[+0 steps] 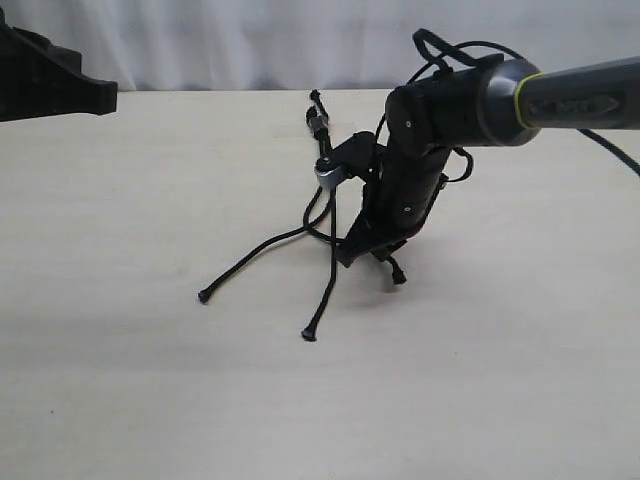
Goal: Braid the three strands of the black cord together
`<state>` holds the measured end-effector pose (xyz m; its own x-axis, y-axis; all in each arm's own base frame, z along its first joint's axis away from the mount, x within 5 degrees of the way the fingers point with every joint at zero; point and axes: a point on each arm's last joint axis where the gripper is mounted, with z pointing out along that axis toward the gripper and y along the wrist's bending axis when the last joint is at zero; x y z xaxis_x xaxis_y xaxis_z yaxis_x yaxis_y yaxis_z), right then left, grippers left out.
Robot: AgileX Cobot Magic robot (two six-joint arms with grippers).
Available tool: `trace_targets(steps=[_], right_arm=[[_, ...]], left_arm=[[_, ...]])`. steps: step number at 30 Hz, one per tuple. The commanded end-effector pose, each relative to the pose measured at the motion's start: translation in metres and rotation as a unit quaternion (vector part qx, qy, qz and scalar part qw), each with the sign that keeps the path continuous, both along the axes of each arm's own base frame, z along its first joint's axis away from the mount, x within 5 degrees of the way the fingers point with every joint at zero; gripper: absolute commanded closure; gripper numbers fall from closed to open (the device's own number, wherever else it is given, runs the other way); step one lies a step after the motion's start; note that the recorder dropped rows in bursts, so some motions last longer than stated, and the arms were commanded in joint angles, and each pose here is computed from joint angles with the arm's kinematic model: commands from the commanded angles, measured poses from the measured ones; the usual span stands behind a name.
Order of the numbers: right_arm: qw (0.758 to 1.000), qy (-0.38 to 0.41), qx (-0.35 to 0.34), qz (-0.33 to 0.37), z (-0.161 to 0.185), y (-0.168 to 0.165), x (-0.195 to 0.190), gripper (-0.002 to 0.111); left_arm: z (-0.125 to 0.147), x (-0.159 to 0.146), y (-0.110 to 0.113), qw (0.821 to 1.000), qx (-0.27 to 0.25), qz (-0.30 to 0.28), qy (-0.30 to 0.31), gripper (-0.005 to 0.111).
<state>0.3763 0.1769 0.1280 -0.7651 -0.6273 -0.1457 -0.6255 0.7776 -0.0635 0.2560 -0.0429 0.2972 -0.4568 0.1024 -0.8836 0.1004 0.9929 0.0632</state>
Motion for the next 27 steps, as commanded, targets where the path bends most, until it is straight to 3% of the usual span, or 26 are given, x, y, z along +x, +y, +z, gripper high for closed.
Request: trace_targets(steps=[1, 4, 9, 11, 14, 18, 23, 27], right_arm=[[1.0, -0.018, -0.01, -0.007, 0.0, -0.002, 0.003, 0.078], [1.0, -0.013, -0.014, -0.009, -0.001, -0.003, 0.002, 0.05], [0.999, -0.037, -0.004, -0.01, 0.033, -0.005, -0.002, 0.038], [0.997, -0.078, 0.017, -0.017, 0.075, -0.009, -0.008, 0.044], [0.986, -0.154, 0.059, -0.033, 0.142, -0.017, -0.025, 0.075], [0.966, -0.229, 0.109, -0.056, 0.202, -0.032, -0.057, 0.104], [0.939, -0.294, 0.162, -0.072, 0.221, -0.051, -0.099, 0.104], [0.919, -0.328, 0.199, -0.084, 0.211, -0.068, -0.137, 0.104]], left_arm=[[0.001, -0.002, 0.001, 1.0, -0.003, 0.002, -0.002, 0.107], [0.001, -0.002, 0.001, 1.0, -0.003, 0.002, -0.002, 0.107], [0.001, -0.002, 0.001, 1.0, -0.003, 0.002, -0.002, 0.107], [0.001, -0.002, 0.001, 1.0, -0.003, 0.002, -0.002, 0.107], [0.001, -0.002, 0.001, 1.0, -0.003, 0.002, -0.002, 0.107], [0.001, -0.002, 0.001, 1.0, -0.003, 0.002, -0.002, 0.107], [0.001, -0.002, 0.001, 1.0, -0.003, 0.002, -0.002, 0.107], [0.001, -0.002, 0.001, 1.0, -0.003, 0.002, -0.002, 0.107]])
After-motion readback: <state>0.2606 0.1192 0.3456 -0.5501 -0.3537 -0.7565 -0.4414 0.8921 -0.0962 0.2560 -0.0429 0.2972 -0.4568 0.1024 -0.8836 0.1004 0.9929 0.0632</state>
